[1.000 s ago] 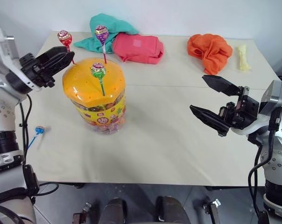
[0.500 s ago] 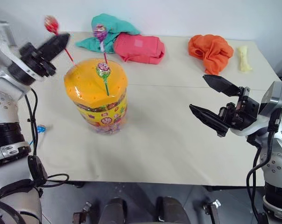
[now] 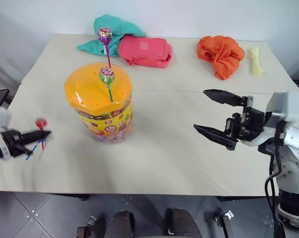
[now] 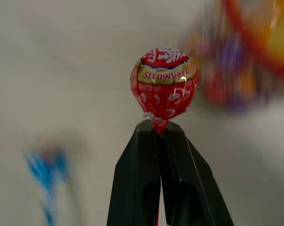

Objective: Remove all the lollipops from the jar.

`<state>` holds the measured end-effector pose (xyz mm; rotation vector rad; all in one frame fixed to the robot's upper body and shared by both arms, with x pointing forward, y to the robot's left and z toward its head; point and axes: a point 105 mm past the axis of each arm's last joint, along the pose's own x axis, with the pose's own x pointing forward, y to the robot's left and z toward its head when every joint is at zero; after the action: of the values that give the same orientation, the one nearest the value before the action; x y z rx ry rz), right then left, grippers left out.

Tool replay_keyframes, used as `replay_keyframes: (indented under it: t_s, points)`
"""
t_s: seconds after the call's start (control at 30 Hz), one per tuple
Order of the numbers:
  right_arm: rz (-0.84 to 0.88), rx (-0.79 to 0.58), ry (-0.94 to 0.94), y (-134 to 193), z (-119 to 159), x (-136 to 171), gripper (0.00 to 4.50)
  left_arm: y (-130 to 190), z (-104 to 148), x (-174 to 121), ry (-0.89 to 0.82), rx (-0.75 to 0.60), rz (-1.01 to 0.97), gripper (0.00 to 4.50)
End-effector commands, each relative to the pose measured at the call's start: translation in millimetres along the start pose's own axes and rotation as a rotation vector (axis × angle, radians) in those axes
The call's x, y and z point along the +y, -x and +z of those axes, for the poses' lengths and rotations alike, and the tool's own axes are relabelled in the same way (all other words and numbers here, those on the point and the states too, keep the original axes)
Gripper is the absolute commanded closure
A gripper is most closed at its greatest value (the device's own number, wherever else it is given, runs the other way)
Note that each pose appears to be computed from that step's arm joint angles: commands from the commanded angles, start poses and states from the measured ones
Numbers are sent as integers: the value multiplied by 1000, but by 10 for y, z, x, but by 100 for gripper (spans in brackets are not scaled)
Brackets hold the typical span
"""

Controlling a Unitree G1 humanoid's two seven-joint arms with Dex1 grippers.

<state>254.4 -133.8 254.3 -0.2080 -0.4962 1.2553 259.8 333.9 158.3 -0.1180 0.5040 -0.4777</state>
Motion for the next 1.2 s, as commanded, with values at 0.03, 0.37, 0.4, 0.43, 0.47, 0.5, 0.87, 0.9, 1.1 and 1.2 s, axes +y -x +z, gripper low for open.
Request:
replay_keyframes:
  t_s: [0.03,0.37,0.4,0.43,0.47,0.5,0.87,0.9,1.1,1.2]
  points:
    - [58,28,31,-19,-31,81,0,11,-118,87,-51,76,117,449]
    - [99,33,-1,-118,-82,122,0,140,-36,128,-108,43,127,264]
    - [98,30,-8,-147,-78,119,0,152,12,123,-128,13,120,231]
    - [111,1,-20,-217,-45,132,0,176,123,68,-165,-61,78,204]
    - [125,-25,-30,-324,-19,142,0,231,266,-49,-202,-171,-7,173]
    - [136,-44,-47,-426,-2,153,0,314,380,-166,-226,-276,-92,173]
    - [221,-82,-71,-1446,68,105,0,719,445,-652,-303,-630,-370,173]
    - [224,-72,-73,-1529,58,105,0,712,424,-678,-305,-633,-378,173]
    - [275,-77,-98,-1811,87,192,0,689,461,-772,-345,-703,-385,173]
    - [296,-79,-96,-1890,90,234,66,662,499,-826,-355,-716,-397,167]
